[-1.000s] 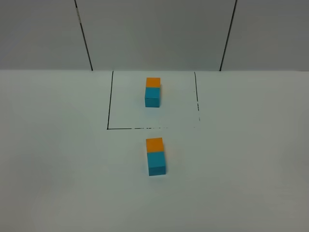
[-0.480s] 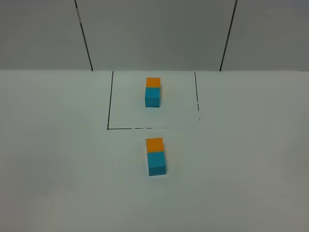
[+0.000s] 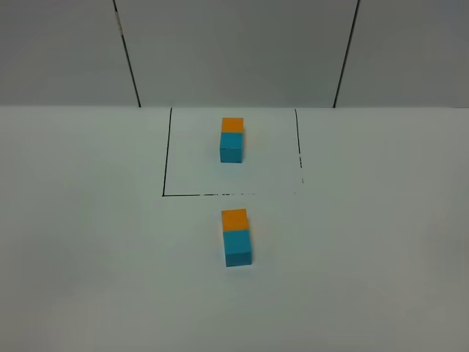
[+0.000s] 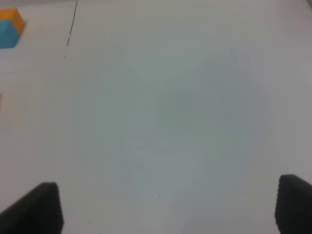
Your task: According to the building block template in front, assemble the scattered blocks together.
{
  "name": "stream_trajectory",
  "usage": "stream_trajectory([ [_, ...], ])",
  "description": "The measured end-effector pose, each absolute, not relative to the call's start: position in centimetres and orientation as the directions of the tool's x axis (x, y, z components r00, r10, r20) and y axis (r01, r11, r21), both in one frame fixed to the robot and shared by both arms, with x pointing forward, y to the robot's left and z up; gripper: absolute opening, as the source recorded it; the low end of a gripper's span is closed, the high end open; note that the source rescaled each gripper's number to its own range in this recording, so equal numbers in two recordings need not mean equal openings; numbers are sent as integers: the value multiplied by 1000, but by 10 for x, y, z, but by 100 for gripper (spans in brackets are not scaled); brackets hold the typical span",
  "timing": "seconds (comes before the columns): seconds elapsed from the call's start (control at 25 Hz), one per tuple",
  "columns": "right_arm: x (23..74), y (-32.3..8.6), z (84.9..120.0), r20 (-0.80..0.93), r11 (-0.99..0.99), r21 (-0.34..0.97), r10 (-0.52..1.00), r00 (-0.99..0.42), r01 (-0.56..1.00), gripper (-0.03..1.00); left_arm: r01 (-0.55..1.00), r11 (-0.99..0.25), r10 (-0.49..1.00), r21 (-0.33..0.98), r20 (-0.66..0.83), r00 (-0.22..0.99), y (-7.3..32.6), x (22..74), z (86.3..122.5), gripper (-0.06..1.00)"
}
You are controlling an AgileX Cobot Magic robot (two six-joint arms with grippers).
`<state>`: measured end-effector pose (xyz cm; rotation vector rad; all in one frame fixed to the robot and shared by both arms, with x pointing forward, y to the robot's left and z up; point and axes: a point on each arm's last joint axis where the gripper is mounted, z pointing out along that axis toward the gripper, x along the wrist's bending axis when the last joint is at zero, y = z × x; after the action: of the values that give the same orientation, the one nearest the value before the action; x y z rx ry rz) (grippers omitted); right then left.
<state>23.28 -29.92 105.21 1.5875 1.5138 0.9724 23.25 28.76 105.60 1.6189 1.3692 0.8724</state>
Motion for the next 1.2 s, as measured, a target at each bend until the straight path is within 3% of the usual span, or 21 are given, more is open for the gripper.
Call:
stream_trajectory([
  [1.2, 233, -299, 1052, 39, -46, 891, 999, 23, 451, 78, 415, -70, 986, 907, -1, 168, 288, 232, 1056, 48],
])
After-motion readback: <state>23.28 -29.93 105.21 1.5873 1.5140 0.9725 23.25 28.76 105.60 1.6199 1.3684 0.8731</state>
